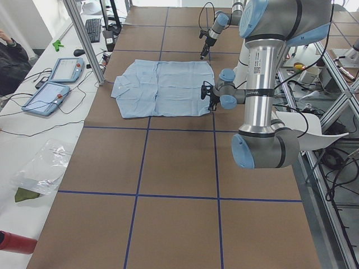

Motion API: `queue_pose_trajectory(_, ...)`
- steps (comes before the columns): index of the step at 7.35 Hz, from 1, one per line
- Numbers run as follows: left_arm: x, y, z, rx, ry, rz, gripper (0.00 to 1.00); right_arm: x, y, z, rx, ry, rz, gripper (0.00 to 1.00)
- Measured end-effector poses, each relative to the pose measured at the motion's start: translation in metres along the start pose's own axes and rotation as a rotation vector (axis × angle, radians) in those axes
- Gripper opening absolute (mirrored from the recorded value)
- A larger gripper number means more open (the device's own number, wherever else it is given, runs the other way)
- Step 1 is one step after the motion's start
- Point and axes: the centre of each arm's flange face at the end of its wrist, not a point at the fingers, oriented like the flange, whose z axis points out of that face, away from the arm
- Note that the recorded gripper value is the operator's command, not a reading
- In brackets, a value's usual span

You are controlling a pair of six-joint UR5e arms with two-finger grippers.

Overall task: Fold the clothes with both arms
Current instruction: 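Position both grippers at the hem corners and grasp the hem edges, then lift the hem with both grippers and fold it toward the collar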

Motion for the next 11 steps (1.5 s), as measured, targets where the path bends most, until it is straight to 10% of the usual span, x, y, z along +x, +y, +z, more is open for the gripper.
queue_pose_trajectory(4,0.010,0.001,-0.001,0.006,0.018,0.001,0.00,-0.011,0.031,0.006,0.008,0.003,-0.002,0.35)
queue_pose_trajectory(7,0.010,0.001,-0.001,0.006,0.018,0.001,0.00,-0.026,0.038,0.010,0.009,0.014,-0.011,0.00)
queue_pose_trajectory(11,0.010,0.000,-0.002,0.008,0.019,0.001,0.00,-0.028,0.036,0.011,0.023,0.020,-0.011,0.00)
